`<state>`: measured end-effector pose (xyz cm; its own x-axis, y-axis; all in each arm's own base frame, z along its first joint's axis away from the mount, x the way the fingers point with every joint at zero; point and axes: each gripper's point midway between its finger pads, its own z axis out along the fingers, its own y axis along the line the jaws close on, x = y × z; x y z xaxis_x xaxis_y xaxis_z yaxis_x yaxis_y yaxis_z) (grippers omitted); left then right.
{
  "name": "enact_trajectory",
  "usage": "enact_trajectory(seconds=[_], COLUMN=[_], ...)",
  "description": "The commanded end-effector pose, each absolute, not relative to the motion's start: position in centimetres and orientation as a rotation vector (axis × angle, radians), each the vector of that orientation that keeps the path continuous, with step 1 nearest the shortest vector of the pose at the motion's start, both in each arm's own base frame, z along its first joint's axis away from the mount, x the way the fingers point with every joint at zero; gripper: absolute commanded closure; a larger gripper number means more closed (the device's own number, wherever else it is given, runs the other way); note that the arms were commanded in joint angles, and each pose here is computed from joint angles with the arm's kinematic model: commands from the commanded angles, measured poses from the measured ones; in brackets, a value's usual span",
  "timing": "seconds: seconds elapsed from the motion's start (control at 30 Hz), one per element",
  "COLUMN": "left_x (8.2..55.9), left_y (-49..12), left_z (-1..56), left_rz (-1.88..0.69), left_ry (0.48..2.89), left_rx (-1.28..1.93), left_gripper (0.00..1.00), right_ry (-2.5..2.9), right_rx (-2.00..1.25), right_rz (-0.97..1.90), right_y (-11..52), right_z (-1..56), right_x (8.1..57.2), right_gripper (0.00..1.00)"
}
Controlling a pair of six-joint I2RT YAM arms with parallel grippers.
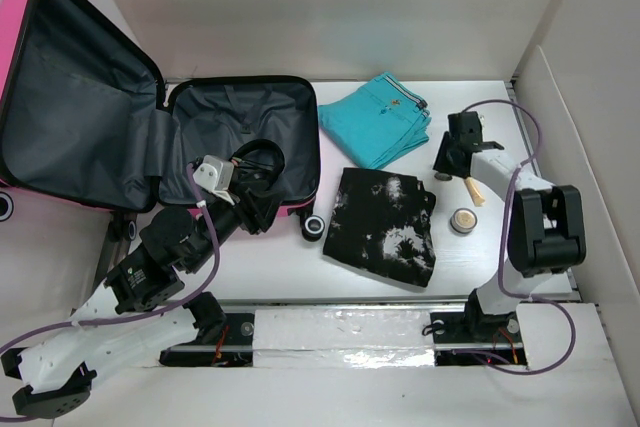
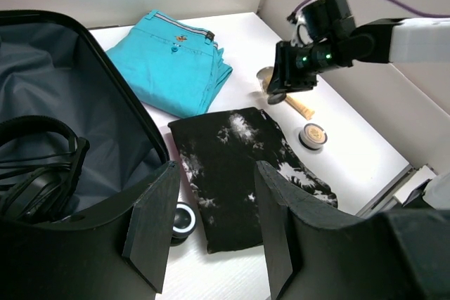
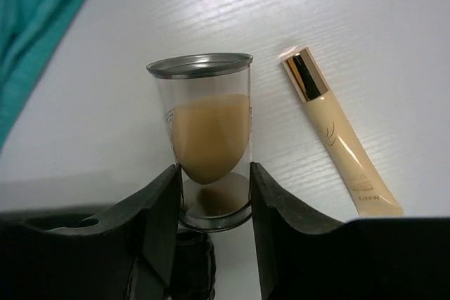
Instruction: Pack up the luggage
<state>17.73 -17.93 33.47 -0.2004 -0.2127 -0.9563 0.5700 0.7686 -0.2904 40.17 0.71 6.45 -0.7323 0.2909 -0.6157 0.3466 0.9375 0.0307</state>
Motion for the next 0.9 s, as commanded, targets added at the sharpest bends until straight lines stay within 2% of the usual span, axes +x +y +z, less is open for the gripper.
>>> enact_trajectory(seconds=[0.0, 0.1, 0.4, 0.43, 0.47, 0.53, 0.57, 0.6, 0.7, 0.8, 0.83, 0.87], left_x=[17.7, 17.7, 17.9, 18.0, 18.0, 18.0, 18.0, 17.9, 17.7, 17.5, 17.5, 17.5], left_y=[-18.1, -18.1, -17.9, -18.0, -17.9, -17.8, -17.8, -17.7, -17.6, -17.7, -17.8, -17.8], left_z=[34.8, 34.8, 34.6, 34.6, 34.5, 34.6, 34.6, 34.6, 35.0, 35.2, 35.1, 35.2], left_rz=[-0.755, -0.754, -0.740, -0.738, -0.732, -0.731, -0.732, -0.735, -0.748, -0.760, -0.759, -0.765], left_ry=[1.578, 1.578, 1.582, 1.585, 1.589, 1.588, 1.587, 1.584, 1.571, 1.563, 1.567, 1.564], left_rx=[0.280, 0.278, 0.268, 0.268, 0.266, 0.264, 0.261, 0.261, 0.261, 0.269, 0.272, 0.274], left_gripper=[0.57, 0.57, 0.57, 0.57, 0.57, 0.57, 0.57, 0.57, 0.57, 0.57, 0.57, 0.57], right_ry=[2.284, 2.204, 1.924, 1.874, 1.861, 1.763, 1.753, 1.740, 1.752, 1.793, 1.818, 1.841], right_rx=[0.406, 0.280, -0.154, -0.196, -0.187, -0.223, -0.201, -0.199, -0.135, 0.003, 0.100, 0.172], right_rz=[-0.037, 0.123, 0.930, 1.022, 1.080, 1.199, 1.226, 1.235, 1.139, 0.940, 0.823, 0.713], right_y=[2.7, 7.7, 34.4, 36.5, 37.4, 39.1, 38.6, 38.2, 34.2, 27.6, 24.6, 20.5], right_z=[12.3, 16.6, 29.0, 30.9, 31.9, 35.4, 35.9, 36.2, 34.8, 31.2, 29.6, 27.7], right_x=[41.0, 40.6, 39.9, 39.7, 39.9, 39.9, 40.2, 40.5, 40.6, 41.2, 41.8, 41.5], right_gripper=[0.67, 0.66, 0.65, 0.59, 0.41, 0.23, 0.07, 0.05, 0.07, 0.21, 0.29, 0.56])
